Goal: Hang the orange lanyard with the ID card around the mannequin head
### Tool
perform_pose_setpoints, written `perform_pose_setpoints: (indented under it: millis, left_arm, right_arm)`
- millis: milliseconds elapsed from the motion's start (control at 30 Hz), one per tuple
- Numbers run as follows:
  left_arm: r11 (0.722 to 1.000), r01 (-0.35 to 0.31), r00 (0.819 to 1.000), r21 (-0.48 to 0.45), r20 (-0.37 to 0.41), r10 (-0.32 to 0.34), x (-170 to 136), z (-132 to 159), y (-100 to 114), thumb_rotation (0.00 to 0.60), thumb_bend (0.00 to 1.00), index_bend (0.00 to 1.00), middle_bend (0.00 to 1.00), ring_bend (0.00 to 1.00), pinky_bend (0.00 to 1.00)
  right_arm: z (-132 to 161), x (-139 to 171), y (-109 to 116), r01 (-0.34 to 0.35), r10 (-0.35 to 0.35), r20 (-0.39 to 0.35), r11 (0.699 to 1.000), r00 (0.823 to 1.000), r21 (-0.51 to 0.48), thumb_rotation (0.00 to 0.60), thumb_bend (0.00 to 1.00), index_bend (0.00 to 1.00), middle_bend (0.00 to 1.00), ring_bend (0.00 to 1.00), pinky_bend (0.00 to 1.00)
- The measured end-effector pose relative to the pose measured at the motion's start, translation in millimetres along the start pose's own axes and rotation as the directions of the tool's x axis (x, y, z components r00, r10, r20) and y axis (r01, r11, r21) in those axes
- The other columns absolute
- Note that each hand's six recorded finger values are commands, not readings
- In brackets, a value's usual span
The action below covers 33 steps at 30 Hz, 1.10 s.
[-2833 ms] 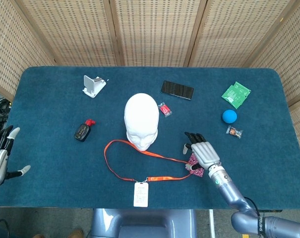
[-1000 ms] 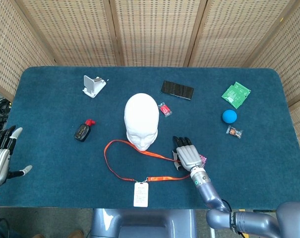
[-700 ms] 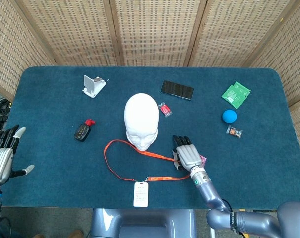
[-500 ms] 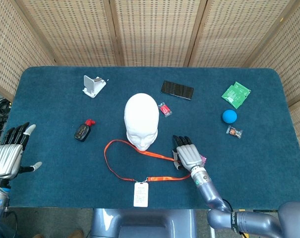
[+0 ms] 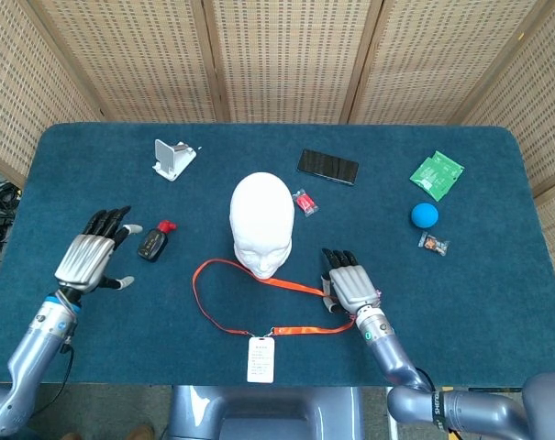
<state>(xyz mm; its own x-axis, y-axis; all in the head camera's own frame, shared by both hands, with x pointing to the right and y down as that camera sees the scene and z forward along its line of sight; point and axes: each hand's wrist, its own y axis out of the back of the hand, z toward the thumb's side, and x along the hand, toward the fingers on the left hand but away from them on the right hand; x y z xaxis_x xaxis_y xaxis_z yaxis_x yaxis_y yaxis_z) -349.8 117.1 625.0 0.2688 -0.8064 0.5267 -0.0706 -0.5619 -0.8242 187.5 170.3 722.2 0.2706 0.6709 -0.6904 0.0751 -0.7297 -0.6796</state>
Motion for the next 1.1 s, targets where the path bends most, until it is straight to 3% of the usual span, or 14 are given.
perform_pose_setpoints:
  millis: [200,367,900,1100]
  left_arm:
    - [0.999,0.031,0.996,-0.017,0.080,-0.030,42,26,-21,0.600,0.28,0.36,0.00,0.00,0.00]
    - [0.998,0.065,0.991,-0.020,0.118,-0.063,68,49,-44,0.600,0.30,0.37,0.00,0.00,0.00]
    - [0.991,0.128,0.984,-0.023,0.131,-0.124,95,81,-88,0.600,0.30,0.46,0.00,0.00,0.00]
    - [0.989,0.146,0.979,-0.008,0.142,-0.144,106,90,-102,0.600,0.34,0.48,0.00,0.00,0.00]
  right_arm:
    - [-2,-2,2,0.001,-0.001,0.010,1.000,1.000,-0.007,0.600,0.68,0.76,0.00,0.00,0.00]
    - [-3,-2,0,-0.006,0.006,0.009,1.000,1.000,-0.007,0.600,0.68,0.76,0.00,0.00,0.00]
    - [-2,-4,-3,-0.020,0.020,-0.002,1.000,1.000,-0.019,0.600,0.68,0.76,0.00,0.00,0.00]
    - [-1,-6,-3,-0.024,0.024,0.001,0.999,1.000,-0.028,0.600,0.68,0.76,0.00,0.00,0.00]
